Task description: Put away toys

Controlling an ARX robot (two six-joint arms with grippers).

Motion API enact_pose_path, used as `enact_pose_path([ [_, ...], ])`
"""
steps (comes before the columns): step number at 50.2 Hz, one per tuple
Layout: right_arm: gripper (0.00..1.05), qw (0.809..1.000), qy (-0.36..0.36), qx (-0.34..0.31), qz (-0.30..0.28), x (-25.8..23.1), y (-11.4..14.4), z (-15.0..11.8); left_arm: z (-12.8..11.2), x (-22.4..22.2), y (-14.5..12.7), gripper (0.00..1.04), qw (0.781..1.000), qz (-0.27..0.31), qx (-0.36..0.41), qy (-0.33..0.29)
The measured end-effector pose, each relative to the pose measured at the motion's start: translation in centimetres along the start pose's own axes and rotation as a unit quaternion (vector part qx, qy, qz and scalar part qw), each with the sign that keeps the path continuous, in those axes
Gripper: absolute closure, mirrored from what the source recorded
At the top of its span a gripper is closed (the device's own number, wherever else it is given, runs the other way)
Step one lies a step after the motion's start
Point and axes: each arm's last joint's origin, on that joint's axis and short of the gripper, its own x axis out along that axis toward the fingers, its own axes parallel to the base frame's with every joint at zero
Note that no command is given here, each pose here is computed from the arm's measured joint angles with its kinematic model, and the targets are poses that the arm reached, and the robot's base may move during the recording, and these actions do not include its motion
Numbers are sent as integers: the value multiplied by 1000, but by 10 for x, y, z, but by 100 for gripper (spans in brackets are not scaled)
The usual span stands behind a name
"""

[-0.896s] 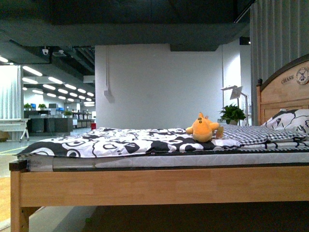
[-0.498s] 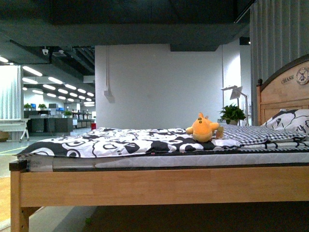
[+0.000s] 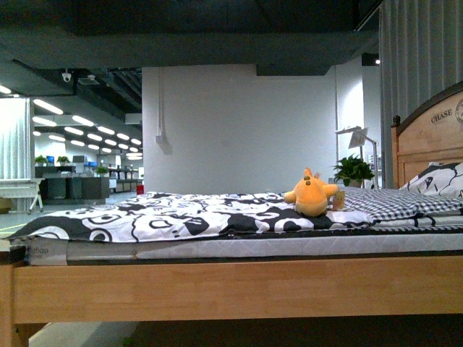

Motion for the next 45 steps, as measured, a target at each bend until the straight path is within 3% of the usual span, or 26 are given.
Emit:
enact_pose_path([
  [45,0,1000,0,0,-1,0,0,0,0,0,0,6,1000,0,0,0],
])
